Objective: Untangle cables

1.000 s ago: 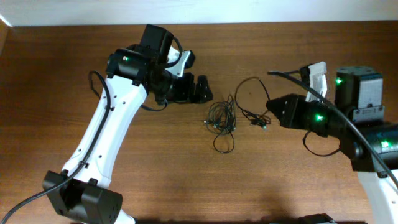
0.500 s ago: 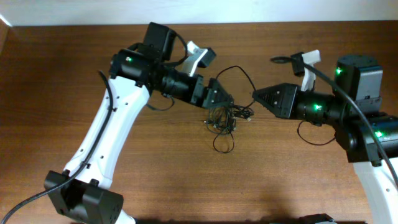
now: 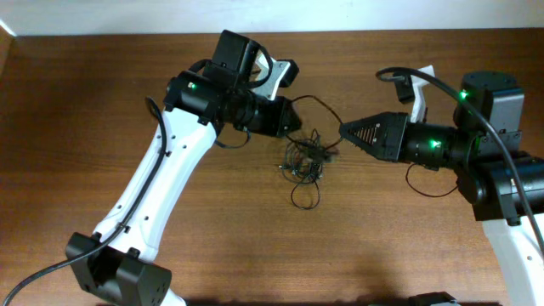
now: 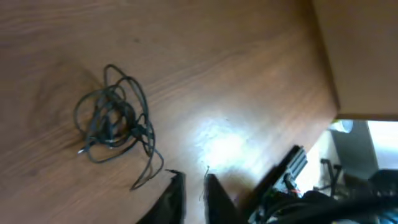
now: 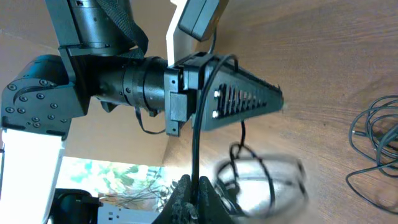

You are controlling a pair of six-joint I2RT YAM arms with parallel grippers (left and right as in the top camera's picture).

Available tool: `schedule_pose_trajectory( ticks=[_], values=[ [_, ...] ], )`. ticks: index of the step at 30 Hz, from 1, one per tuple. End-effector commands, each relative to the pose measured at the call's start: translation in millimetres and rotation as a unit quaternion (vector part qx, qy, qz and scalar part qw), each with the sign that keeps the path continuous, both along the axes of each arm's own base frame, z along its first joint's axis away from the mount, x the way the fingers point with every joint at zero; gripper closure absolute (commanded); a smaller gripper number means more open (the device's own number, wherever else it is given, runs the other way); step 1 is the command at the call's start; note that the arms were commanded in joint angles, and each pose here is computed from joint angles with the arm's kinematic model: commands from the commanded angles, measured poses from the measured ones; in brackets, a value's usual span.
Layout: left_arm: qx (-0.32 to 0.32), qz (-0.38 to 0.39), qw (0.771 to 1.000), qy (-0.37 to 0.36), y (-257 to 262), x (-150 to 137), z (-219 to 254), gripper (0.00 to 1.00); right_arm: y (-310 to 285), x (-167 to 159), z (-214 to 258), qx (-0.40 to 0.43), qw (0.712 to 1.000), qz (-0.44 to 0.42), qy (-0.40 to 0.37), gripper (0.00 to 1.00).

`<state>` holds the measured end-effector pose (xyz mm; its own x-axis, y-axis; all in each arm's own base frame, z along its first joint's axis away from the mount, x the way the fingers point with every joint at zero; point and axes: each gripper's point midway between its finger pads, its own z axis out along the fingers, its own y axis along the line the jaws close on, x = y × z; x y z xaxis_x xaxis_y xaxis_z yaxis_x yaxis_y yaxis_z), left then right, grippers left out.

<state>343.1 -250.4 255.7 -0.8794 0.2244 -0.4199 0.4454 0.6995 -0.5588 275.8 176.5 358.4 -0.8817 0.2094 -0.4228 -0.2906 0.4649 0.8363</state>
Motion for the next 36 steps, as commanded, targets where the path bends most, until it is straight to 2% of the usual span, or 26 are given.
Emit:
schedule_pose_trajectory(
  ticks=[1,6,8,11,12,14,17,20,24,27,30,36],
  values=[
    [0.029,0.021,0.999,-0.004,9.2,8.5,-10.5,1.00,-8.5,5.8,-11.0,-0.029,0.999,-0.036,0.015,0.96],
    [0.026,0.020,0.999,-0.003,8.3,7.8,-9.8,1.00,-25.2,15.7,-38.1,-0.090,0.992,-0.083,0.039,0.93],
    [0.014,0.021,1.000,0.009,5.3,5.2,-7.9,1.00,-32.1,18.5,-49.8,-0.111,0.987,-0.102,0.057,0.83],
    [-0.035,0.000,0.999,0.031,-8.3,-4.0,3.4,1.00,-32.7,17.8,-67.8,-0.123,0.983,-0.098,0.098,0.48],
    [-0.036,0.001,0.999,0.029,-8.5,-3.2,3.9,1.00,-29.4,16.4,-70.6,-0.117,0.983,-0.088,0.110,0.43],
    [-0.038,0.008,0.999,0.035,-8.6,-2.8,4.0,1.00,-18.3,12.7,-70.5,-0.094,0.987,-0.051,0.118,0.39],
    [-0.050,0.058,0.994,0.082,-9.3,-1.5,5.0,1.00,-2.7,8.3,-73.6,-0.084,0.990,0.002,0.111,0.29],
    [-0.069,0.082,0.988,0.111,-12.7,-0.7,8.9,1.00,5.3,7.4,-79.9,-0.091,0.989,0.015,0.115,0.28],
    [-0.127,0.043,0.983,0.129,-28.0,-9.4,27.8,1.00,1.4,14.3,-91.2,-0.120,0.986,-0.002,0.117,0.27],
    [-0.163,0.043,0.972,0.165,-33.3,-13.2,39.4,1.00,-2.3,17.8,-95.4,-0.133,0.984,-0.013,0.117,0.23],
    [-0.185,0.042,0.961,0.202,-35.8,-19.0,46.9,1.00,-11.0,23.8,-101.9,-0.160,0.980,-0.037,0.113,0.23],
    [-0.233,-0.014,0.943,0.238,-43.2,-38.3,67.3,1.00,-27.5,34.9,-110.9,-0.195,0.969,-0.093,0.122,0.23]
  ],
)
